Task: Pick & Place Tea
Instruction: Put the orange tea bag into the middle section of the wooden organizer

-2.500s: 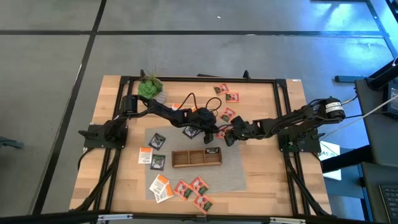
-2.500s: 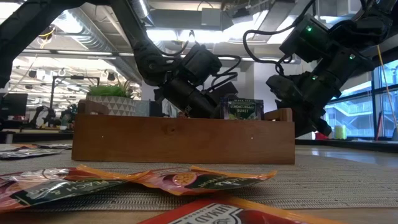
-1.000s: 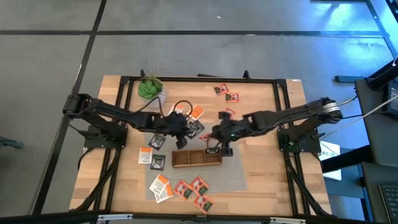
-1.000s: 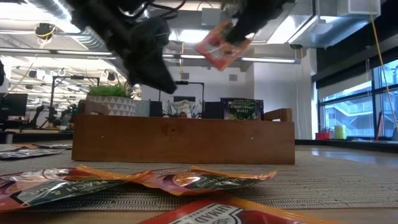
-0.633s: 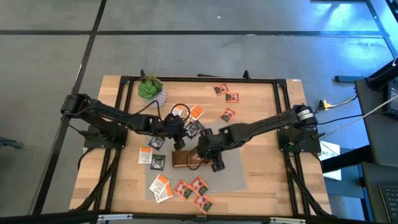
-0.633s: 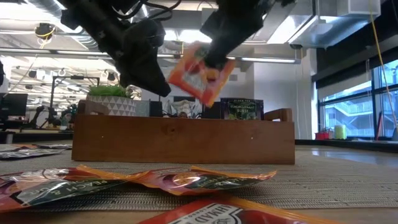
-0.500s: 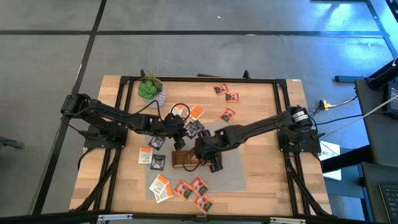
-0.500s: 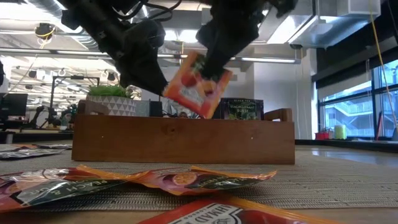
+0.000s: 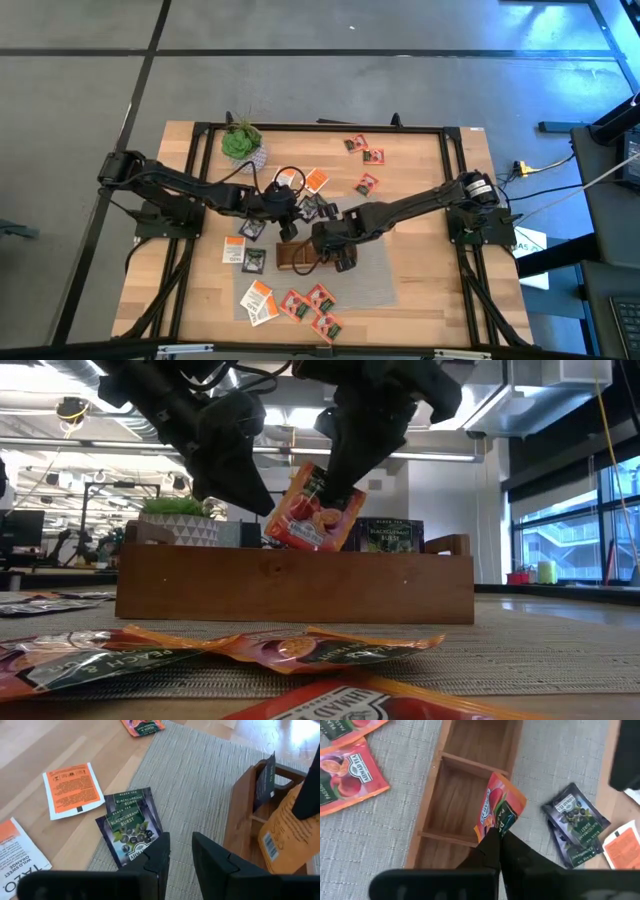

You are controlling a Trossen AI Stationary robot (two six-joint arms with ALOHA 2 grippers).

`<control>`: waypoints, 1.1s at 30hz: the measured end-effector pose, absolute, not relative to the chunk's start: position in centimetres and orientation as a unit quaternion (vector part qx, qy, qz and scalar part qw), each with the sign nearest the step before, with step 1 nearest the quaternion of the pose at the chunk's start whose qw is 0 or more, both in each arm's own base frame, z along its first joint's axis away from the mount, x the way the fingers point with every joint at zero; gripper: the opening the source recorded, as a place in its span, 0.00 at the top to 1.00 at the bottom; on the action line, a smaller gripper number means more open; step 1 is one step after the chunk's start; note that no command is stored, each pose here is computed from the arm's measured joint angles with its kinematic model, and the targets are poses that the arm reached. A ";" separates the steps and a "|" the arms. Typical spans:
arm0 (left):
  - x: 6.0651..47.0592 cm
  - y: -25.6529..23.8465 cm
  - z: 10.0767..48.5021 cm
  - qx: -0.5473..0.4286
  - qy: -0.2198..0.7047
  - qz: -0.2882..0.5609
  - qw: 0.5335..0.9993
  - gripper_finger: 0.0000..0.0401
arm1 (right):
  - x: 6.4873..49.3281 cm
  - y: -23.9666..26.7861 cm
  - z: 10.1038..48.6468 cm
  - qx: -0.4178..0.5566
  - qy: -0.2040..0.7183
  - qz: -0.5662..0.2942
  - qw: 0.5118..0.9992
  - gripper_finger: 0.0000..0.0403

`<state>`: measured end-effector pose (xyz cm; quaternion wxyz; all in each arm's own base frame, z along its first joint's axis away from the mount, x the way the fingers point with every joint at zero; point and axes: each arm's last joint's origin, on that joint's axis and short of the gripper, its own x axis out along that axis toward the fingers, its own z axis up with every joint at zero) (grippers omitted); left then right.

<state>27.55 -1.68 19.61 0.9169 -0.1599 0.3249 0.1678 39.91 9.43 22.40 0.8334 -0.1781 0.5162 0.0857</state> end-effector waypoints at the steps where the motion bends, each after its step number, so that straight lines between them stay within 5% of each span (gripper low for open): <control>1: 27.6 -1.7 19.6 -0.160 0.325 0.168 0.917 0.80 | 39.8 9.4 22.2 -0.183 0.519 0.088 0.831 0.99; 33: 27.6 -1.6 19.6 -0.147 0.323 0.176 0.918 0.80 | 39.8 9.1 21.6 -0.210 0.515 0.065 0.829 0.94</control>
